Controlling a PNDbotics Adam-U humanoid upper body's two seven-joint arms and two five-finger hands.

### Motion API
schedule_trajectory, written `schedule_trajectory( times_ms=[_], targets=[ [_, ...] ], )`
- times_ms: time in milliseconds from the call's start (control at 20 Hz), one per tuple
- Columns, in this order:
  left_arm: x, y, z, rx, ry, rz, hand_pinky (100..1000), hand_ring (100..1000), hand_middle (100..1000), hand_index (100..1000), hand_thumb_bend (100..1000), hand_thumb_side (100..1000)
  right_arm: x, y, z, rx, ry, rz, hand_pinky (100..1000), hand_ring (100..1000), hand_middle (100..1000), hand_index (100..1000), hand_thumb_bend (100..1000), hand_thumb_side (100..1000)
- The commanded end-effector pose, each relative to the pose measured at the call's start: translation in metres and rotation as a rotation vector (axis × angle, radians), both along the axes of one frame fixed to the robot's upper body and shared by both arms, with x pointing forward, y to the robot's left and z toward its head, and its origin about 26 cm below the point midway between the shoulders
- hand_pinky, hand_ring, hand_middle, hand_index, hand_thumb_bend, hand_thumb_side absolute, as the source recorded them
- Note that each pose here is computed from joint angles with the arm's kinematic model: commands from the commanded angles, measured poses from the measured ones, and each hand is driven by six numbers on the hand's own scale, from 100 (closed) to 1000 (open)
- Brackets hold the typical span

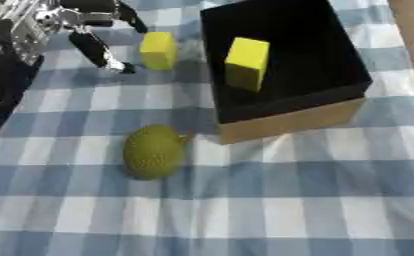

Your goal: Pick up objects on the table and place them in the box.

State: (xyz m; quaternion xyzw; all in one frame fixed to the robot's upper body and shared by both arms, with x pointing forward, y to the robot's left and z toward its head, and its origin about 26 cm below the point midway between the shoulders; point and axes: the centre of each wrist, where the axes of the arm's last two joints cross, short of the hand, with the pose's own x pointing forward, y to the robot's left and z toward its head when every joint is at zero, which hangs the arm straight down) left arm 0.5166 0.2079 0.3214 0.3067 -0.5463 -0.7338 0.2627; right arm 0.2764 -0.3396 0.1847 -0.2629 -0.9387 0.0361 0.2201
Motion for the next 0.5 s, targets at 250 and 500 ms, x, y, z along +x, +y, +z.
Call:
schedule_trajectory(
  times_ms=[250, 500],
  targets=[
    [-0.0027, 0.0018, 0.0197, -0.002, -0.007, -0.022, 873, 808, 663, 650, 265, 307, -0.0007, -0.0005, 0.0057, -0.014, -0.015, -0.003, 913, 1000, 409, 875, 100, 470],
    [-0.0026, 0.0015, 0.0193, -0.011, 0.001, -0.007, 884, 820, 707, 810, 375, 433, -0.0010, -0.0003, 0.0046, -0.014, -0.008, -0.003, 913, 1000, 407, 876, 100, 470]
  ],
)
